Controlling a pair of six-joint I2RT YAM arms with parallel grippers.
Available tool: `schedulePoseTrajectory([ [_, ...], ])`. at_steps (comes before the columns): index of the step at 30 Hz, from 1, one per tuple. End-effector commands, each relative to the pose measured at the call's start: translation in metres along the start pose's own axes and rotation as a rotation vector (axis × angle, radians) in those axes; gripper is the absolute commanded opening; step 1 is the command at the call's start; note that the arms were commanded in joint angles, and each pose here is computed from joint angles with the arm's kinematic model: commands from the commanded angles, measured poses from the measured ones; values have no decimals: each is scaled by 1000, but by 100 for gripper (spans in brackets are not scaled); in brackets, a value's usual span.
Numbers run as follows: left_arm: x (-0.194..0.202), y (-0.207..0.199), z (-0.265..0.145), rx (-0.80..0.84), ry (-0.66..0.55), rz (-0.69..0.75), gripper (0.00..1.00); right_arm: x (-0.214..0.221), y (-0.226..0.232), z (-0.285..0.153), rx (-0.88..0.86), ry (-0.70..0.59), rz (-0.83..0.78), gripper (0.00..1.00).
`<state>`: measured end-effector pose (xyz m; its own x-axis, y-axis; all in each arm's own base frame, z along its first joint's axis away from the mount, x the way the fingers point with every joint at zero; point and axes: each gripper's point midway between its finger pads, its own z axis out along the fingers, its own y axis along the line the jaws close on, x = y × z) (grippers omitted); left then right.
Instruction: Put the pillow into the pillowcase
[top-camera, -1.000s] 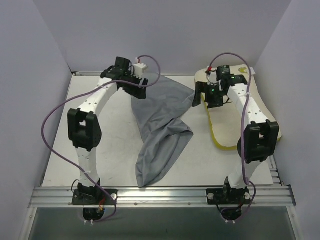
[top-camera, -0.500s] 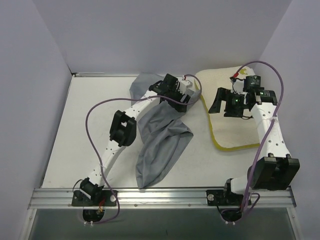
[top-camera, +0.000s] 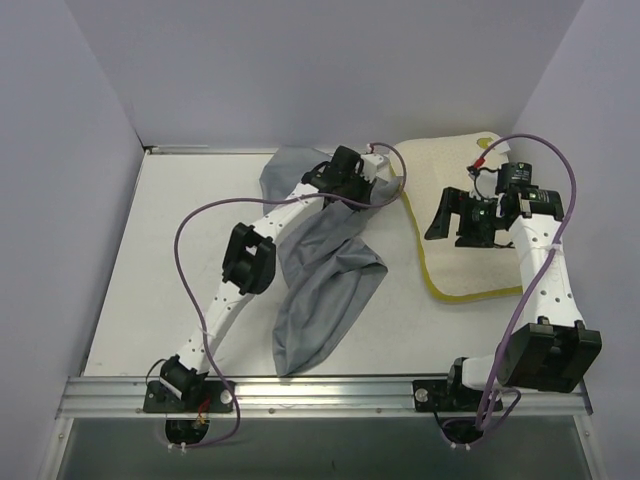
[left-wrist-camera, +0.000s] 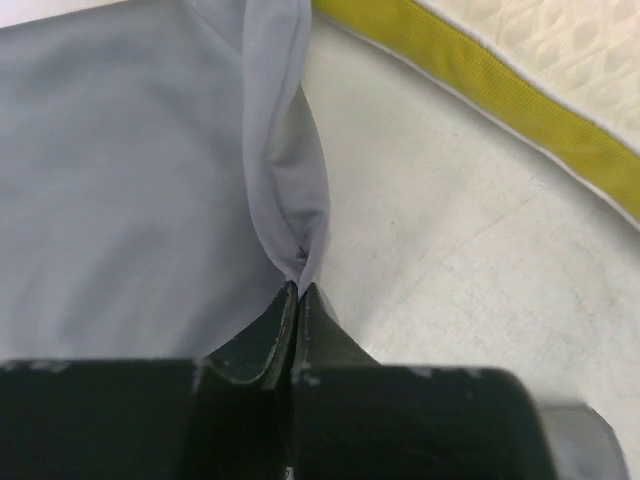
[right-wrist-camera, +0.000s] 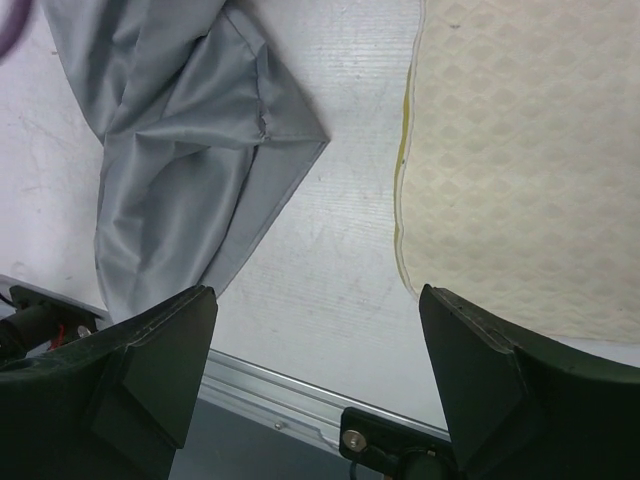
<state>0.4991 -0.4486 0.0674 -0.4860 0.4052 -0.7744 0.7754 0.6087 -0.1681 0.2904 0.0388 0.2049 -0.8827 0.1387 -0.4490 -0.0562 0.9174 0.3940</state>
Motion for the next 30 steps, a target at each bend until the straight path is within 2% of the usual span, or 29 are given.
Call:
schedulePoseTrajectory([
  [1, -140, 23, -131, -69, -328, -22, 0, 12, 9, 1, -53, 38, -3, 85],
  [2, -147, 35, -156, -82, -350, -56, 0, 11, 10, 5, -63, 37, 2, 84],
  [3, -149, 73, -210, -142, -378, -117, 0, 16, 15, 10, -85, 56, -5, 84],
  [5, -138, 106, -263, -190, -394, -195, 0, 19, 22, 20, -101, 73, -37, 82],
  [6, -141, 111, -312, -227, -438, -203, 0, 22, 23, 24, -91, 81, -60, 81],
  [7, -94, 156, -330, -304, -379, -284, 0, 34, 36, 32, -105, 121, -110, 81],
  [9, -58, 171, -378, -365, -354, -339, 0, 43, 44, 43, -104, 156, -191, 80],
  [10, 12, 207, -394, -436, -272, -466, 0, 54, 54, 50, -93, 195, -262, 80],
  [12, 65, 207, -423, -453, -233, -551, 0, 67, 61, 63, -83, 250, -337, 79],
  [13, 137, 211, -425, -484, -135, -664, 0, 74, 66, 69, -66, 272, -392, 79],
  [15, 191, 202, -442, -522, -82, -740, 0, 83, 70, 82, -54, 319, -445, 78],
  [16, 214, 198, -446, -531, -47, -753, 3, 85, 69, 87, -38, 331, -464, 77],
  [17, 252, 192, -453, -547, -6, -833, 10, 92, 74, 98, -37, 356, -500, 77],
  [18, 263, 180, -456, -525, 16, -858, 16, 93, 74, 103, -26, 366, -516, 77],
  [19, 274, 176, -461, -528, 42, -854, 30, 95, 75, 109, -16, 375, -532, 75],
  [22, 297, 161, -474, -569, 139, -868, 51, 93, 74, 127, 17, 413, -534, 72],
  [25, 289, 157, -493, -615, 165, -799, 62, 90, 75, 138, 20, 431, -520, 72],
  [26, 282, 158, -497, -617, 154, -766, 72, 91, 76, 143, 19, 445, -508, 72],
  [30, 240, 166, -506, -632, 144, -558, 75, 75, 84, 161, 15, 426, -484, 71],
])
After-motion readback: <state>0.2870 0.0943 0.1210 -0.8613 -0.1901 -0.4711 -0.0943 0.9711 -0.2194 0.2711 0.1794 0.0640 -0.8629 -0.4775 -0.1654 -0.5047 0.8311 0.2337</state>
